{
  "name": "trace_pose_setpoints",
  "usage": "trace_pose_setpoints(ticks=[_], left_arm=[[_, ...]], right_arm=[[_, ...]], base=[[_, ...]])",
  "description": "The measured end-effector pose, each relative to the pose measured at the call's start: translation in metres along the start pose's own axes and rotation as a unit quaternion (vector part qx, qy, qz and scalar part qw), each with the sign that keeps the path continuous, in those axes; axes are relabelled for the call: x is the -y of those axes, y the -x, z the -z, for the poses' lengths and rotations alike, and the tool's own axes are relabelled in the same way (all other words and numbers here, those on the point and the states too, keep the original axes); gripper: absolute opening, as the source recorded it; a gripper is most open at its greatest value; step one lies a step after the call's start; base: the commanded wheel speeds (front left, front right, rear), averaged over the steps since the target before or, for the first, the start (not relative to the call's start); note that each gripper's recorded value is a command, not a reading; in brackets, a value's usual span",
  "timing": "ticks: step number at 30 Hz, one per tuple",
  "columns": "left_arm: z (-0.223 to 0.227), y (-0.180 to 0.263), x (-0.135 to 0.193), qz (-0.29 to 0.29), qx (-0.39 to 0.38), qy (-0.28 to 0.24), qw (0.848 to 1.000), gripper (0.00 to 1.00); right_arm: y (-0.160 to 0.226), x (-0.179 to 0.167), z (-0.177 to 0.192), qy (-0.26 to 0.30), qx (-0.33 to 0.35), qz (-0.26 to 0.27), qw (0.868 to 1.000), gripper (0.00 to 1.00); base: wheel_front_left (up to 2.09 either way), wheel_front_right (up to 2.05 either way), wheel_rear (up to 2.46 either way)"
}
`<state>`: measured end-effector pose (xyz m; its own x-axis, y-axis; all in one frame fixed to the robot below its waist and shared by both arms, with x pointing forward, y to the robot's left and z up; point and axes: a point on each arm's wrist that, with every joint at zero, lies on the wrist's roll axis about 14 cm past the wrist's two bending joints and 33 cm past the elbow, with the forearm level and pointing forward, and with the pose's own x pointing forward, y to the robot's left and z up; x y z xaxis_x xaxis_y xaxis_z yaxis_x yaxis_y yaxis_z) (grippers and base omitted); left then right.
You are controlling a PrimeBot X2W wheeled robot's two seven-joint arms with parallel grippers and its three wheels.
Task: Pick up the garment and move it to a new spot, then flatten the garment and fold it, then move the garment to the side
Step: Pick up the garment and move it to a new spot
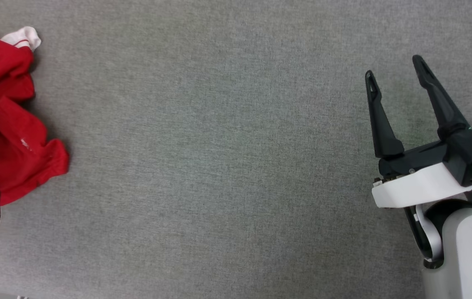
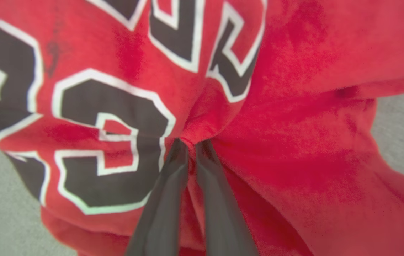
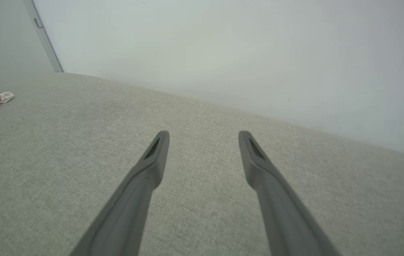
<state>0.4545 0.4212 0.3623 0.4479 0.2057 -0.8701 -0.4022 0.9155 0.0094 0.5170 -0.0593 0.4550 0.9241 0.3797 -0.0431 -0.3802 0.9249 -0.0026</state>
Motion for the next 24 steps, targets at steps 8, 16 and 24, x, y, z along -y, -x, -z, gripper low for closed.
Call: trace_pose_setpoints(ticks=[8, 16, 24], left_arm=[[-0.059, 0.049, -0.011, -0.023, 0.174, -0.016, 0.984, 0.00], [-0.116, 0.131, 0.005, 0.006, 0.374, -0.033, 0.927, 0.00], [-0.132, 0.203, 0.044, 0.059, 0.506, -0.025, 0.860, 0.00]], right_arm=[[0.014, -0.011, -0.028, -0.004, 0.021, -0.008, 1.000, 1.00], [0.047, -0.009, -0.060, -0.016, 0.045, 0.007, 0.999, 1.00], [0.094, -0.002, -0.090, -0.018, 0.070, 0.034, 0.997, 1.00]], base=[[0.00, 0.00, 0.00], [0.00, 0.00, 0.00], [0.00, 0.00, 0.00]])
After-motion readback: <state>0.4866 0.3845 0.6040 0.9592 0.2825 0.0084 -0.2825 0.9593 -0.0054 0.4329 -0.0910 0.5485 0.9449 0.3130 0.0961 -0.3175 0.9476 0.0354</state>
